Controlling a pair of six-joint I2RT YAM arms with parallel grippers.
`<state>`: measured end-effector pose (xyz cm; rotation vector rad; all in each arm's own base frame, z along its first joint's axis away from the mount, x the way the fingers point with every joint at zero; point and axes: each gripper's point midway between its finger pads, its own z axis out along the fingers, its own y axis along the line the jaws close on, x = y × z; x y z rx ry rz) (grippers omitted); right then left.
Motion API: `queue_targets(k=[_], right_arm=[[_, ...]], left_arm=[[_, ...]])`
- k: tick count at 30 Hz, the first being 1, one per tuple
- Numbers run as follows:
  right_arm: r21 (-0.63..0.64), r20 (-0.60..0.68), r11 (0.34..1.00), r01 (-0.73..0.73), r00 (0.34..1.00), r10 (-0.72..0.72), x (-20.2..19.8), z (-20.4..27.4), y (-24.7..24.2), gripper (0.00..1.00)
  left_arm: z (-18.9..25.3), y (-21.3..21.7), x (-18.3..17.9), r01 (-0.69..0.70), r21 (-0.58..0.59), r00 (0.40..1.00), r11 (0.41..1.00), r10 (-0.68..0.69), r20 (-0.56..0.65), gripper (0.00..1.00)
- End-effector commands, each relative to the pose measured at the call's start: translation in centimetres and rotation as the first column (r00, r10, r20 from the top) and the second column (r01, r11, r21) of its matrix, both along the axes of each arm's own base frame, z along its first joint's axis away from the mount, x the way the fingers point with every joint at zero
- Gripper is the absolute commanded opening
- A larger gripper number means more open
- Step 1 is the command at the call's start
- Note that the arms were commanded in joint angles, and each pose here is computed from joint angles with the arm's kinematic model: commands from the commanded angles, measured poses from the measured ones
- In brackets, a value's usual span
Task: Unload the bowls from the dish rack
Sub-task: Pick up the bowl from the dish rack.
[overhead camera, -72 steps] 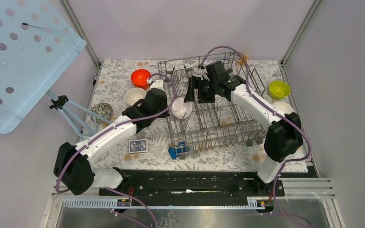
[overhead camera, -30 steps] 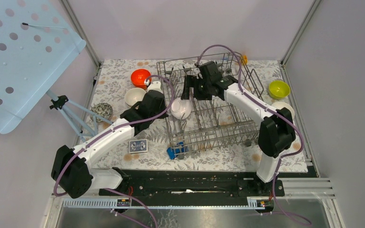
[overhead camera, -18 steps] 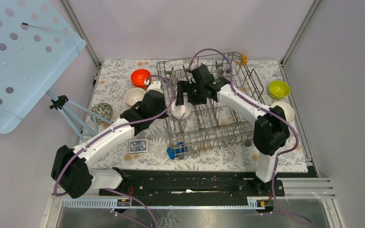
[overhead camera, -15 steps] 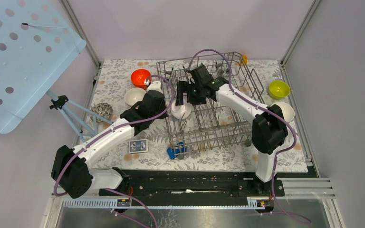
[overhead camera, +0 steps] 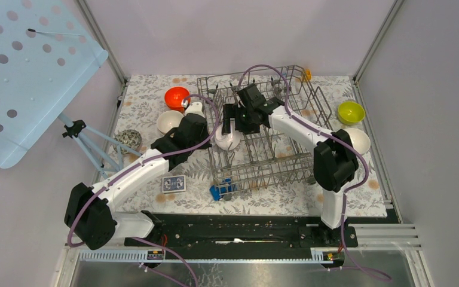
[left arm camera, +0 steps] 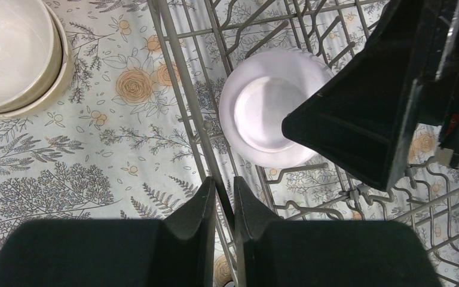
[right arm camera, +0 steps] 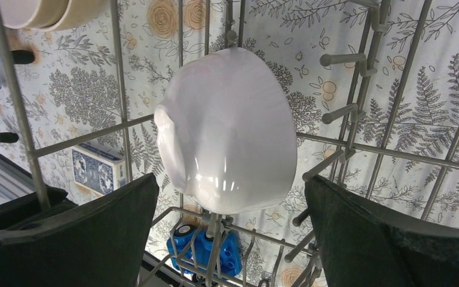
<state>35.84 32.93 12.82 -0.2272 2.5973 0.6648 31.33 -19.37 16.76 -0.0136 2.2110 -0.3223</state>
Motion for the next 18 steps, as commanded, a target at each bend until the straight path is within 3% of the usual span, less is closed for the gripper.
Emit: queue_targets(k=[1, 8, 18], right_arm=[[0.008, -0.047, 1.0, 0.017, 0.999, -0.016, -0.7, -1.4, 0.5, 1.0], [0.079, -0.056, 0.997, -0.005, 0.998, 0.01, -0.9, -1.2, 1.6, 0.96], [0.144, -0.079, 0.989, -0.039, 0.996, 0.051, -1.5, -0.9, 2.8, 0.79]], left_arm=[[-2.2, 1.2, -1.6, 0.034, 0.067, 0.997, 0.997, -0.029, -0.072, 0.0], [-2.2, 1.3, -1.7, 0.034, 0.066, 0.997, 0.997, -0.029, -0.069, 0.0], [-2.4, 1.1, -1.6, 0.039, 0.062, 0.997, 0.997, -0.034, -0.074, 0.0]])
